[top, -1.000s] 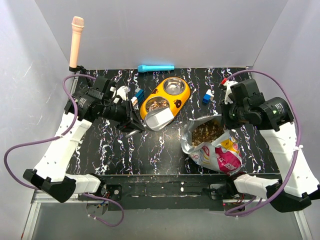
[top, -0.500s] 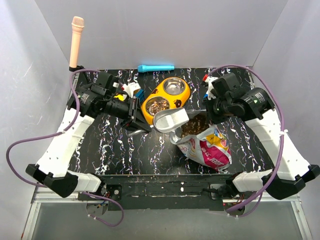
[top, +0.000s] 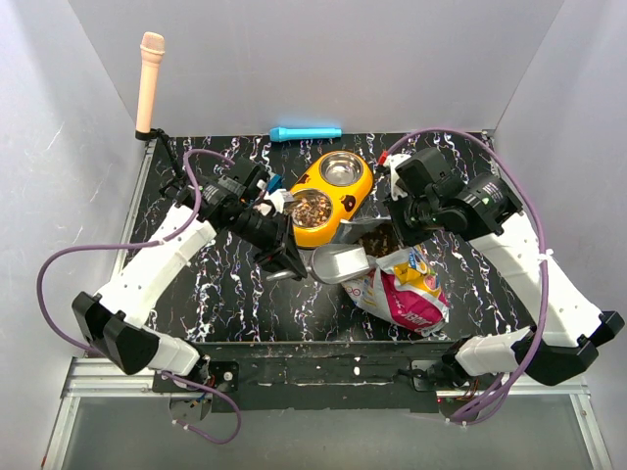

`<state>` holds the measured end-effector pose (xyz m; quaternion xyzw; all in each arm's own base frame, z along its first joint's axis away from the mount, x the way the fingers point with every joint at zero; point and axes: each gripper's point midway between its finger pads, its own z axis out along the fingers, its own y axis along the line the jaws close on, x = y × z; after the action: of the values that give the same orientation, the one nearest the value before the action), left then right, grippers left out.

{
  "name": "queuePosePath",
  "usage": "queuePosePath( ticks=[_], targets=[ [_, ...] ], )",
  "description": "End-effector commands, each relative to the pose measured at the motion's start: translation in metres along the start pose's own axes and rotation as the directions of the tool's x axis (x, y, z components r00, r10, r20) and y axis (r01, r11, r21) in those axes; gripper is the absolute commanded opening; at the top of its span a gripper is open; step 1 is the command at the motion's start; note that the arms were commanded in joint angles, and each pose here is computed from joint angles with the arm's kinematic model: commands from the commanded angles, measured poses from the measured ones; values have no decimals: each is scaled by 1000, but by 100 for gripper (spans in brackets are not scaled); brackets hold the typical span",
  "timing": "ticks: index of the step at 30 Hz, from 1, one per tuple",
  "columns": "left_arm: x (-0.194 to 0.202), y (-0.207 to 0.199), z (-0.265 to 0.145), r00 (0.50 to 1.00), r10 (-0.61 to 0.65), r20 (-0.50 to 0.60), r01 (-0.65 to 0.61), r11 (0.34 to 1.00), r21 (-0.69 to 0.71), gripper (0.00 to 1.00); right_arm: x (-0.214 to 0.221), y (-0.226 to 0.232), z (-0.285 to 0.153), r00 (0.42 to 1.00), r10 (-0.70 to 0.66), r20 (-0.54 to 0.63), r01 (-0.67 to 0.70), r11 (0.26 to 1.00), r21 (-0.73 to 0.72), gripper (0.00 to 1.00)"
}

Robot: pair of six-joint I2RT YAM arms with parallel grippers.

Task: Serve the pet food
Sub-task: Collect the pet food from the pet food bag.

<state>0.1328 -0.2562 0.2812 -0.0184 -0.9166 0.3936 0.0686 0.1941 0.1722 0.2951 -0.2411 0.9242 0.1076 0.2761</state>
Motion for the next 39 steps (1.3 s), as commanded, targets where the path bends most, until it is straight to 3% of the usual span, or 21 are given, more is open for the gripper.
queuePosePath(
  ticks=[1,7,12,21,26,31,34,39],
  targets=[
    [-26,-8,7,995,-70,75,70,998,2,0,-65,21,-36,945,-9,328,38,996,-82,1],
    [-21,-13,-9,994,-61,89,60,998,15,0,-60,29,-31,946,-66,318,92,994,-67,1],
    [-18,3,-43,993,-2,115,17,992,-124,0,-56,30,-28,947,-91,308,115,992,-60,1],
    [-28,-6,-15,999,-28,39,30,998,-62,0,-58,37,-31,942,-112,316,141,988,-69,1],
    [-20,23,11,997,-74,-16,68,971,-229,0,-64,45,-36,936,-118,333,152,985,-80,1],
    [-47,65,-8,973,-113,202,203,835,-511,0,-66,46,-36,935,-131,331,159,986,-59,1],
    [-57,50,-2,959,-131,250,235,862,-450,0,-65,48,-36,935,-140,326,165,985,-49,1],
    [-61,29,58,970,-220,101,240,930,-279,0,-66,60,-37,932,-142,333,179,980,-82,1]
  ],
)
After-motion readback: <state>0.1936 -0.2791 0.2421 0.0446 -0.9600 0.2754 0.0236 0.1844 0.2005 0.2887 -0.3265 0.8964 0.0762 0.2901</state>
